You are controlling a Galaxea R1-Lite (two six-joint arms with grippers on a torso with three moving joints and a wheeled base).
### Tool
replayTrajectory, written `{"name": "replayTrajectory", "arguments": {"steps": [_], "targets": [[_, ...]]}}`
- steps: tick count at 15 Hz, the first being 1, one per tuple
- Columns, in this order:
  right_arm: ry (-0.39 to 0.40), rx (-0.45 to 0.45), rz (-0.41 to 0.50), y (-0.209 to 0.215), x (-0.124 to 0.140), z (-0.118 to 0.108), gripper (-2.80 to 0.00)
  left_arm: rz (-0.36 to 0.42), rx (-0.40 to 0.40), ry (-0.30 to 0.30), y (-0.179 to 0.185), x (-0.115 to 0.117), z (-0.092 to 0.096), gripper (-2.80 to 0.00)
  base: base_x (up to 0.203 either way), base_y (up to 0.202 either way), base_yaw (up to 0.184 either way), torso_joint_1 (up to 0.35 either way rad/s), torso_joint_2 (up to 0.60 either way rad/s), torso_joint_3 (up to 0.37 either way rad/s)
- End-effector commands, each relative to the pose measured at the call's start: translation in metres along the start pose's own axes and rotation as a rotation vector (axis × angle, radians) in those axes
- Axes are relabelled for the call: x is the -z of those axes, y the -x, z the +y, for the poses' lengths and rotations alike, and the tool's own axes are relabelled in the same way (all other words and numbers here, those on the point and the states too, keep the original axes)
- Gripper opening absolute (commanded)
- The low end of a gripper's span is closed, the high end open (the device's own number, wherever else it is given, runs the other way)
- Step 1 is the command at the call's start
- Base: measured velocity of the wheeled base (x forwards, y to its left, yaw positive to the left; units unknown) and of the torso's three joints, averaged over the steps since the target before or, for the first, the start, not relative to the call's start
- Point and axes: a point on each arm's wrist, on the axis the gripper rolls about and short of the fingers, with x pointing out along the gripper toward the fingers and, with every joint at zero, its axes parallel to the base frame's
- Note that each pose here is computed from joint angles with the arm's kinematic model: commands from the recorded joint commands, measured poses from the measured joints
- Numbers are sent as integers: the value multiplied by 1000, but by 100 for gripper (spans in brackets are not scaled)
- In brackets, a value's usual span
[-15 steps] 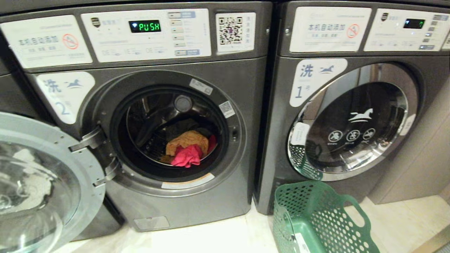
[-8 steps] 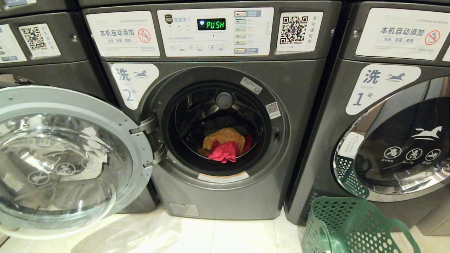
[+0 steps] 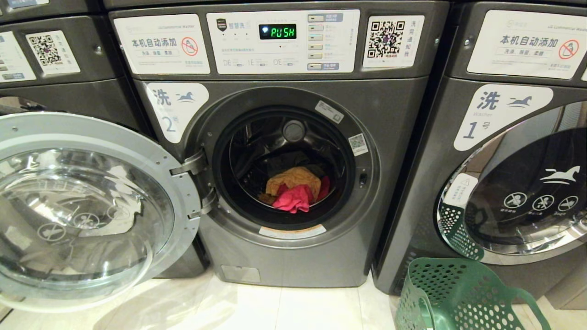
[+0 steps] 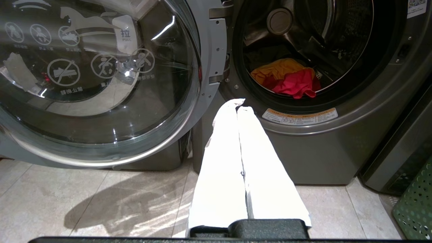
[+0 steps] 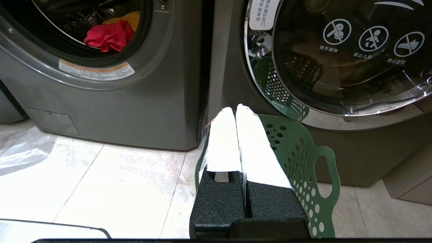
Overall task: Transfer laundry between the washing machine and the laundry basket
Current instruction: Pick a cloth and place it into the basket
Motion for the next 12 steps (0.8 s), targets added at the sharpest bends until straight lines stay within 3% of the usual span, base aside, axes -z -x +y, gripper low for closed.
{"name": "replayTrajectory", "arguments": {"steps": [1,6,12], "targets": [[-1,-1,2,0,0,0,-280,41,-2,2,-2,11,0,-280,0,0,0,0,0,0],[-6,0,2,0,0,0,-280,41,-2,2,-2,11,0,-280,0,0,0,0,1,-18],[-7,0,2,0,0,0,-280,43,-2,2,-2,11,0,-280,0,0,0,3,1,-178]]}}
